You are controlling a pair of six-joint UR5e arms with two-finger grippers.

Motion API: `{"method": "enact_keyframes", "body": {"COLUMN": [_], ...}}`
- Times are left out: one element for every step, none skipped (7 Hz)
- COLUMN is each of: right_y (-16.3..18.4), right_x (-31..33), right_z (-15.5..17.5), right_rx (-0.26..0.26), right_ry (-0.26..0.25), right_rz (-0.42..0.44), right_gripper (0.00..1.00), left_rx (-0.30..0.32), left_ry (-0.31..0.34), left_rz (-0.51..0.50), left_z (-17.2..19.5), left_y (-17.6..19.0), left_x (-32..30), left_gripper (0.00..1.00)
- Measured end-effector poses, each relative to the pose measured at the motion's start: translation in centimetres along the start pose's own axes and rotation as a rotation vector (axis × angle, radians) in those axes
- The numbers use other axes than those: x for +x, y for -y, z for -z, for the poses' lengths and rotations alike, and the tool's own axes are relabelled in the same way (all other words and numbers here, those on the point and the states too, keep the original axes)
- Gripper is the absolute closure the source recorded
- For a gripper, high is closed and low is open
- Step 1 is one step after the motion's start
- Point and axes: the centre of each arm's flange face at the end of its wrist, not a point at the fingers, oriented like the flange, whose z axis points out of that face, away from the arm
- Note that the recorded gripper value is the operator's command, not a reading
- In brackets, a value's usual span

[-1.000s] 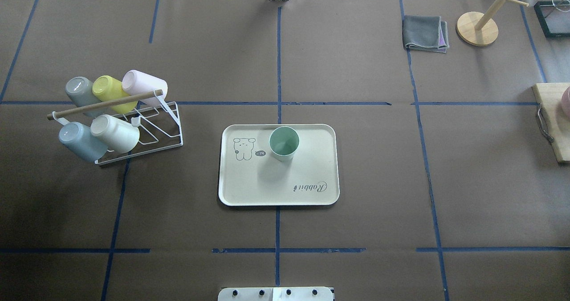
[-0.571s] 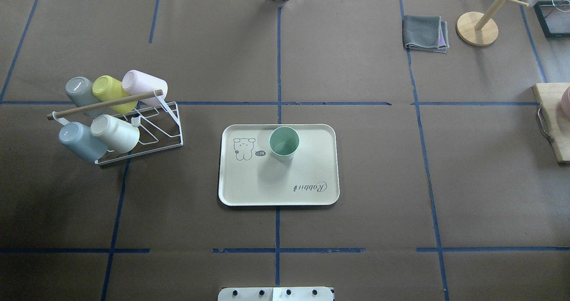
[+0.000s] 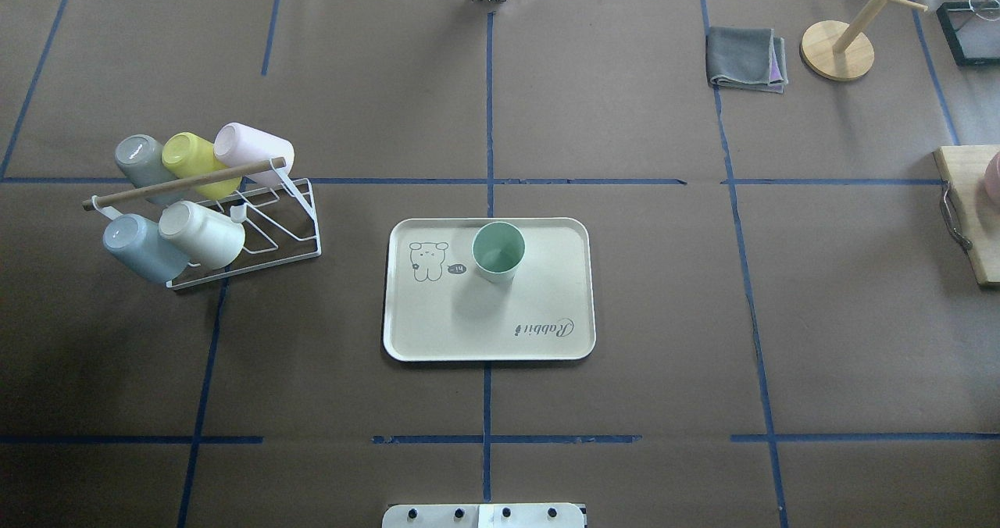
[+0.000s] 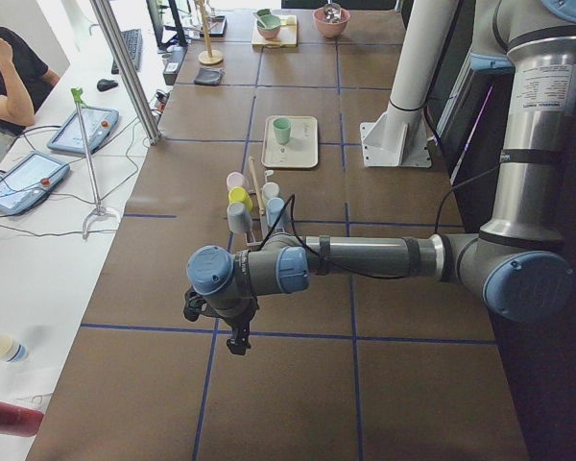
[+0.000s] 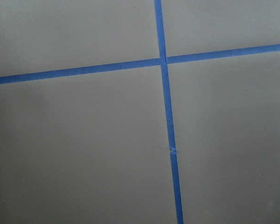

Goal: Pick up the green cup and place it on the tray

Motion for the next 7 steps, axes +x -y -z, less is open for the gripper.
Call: {"method": "enact_keyframes", "body": {"right_y": [0.05, 0.14, 0.22, 0.25, 0.29, 0.33, 0.39], "right_x": [0.13, 0.12, 0.08, 0.04, -0.01, -0.06, -0.11], "right_z": [-0.07, -0.03, 0.02, 0.04, 0.07, 0.11, 0.16], "right_rx": [-0.001, 0.001, 0.003, 0.005, 0.006, 0.008, 0.009], "right_ry": [-0.002, -0.002, -0.002, -0.002, -0.002, -0.002, -0.002], "right_rz": [-0.004, -0.004, -0.002, -0.001, 0.001, 0.003, 0.005], "right_gripper": [0.0, 0.0, 0.0, 0.0, 0.0, 0.0, 0.0], "left_rx": [0.001, 0.001, 0.0, -0.001, -0.001, -0.001, -0.001], "left_ry": [0.0, 0.0, 0.0, 0.0, 0.0, 0.0, 0.0], "left_rz": [-0.001, -0.001, -0.001, -0.001, -0.001, -0.001, -0.002], "left_z": [0.03, 0.05, 0.03, -0.02, -0.04, -0.06, -0.04], "left_y": [0.04, 0.07, 0.08, 0.08, 0.08, 0.07, 0.1], "left_x": [0.03, 0.04, 0.06, 0.03, 0.01, -0.01, 0.01], "left_gripper": [0.0, 0.0, 0.0, 0.0, 0.0, 0.0, 0.0]}}
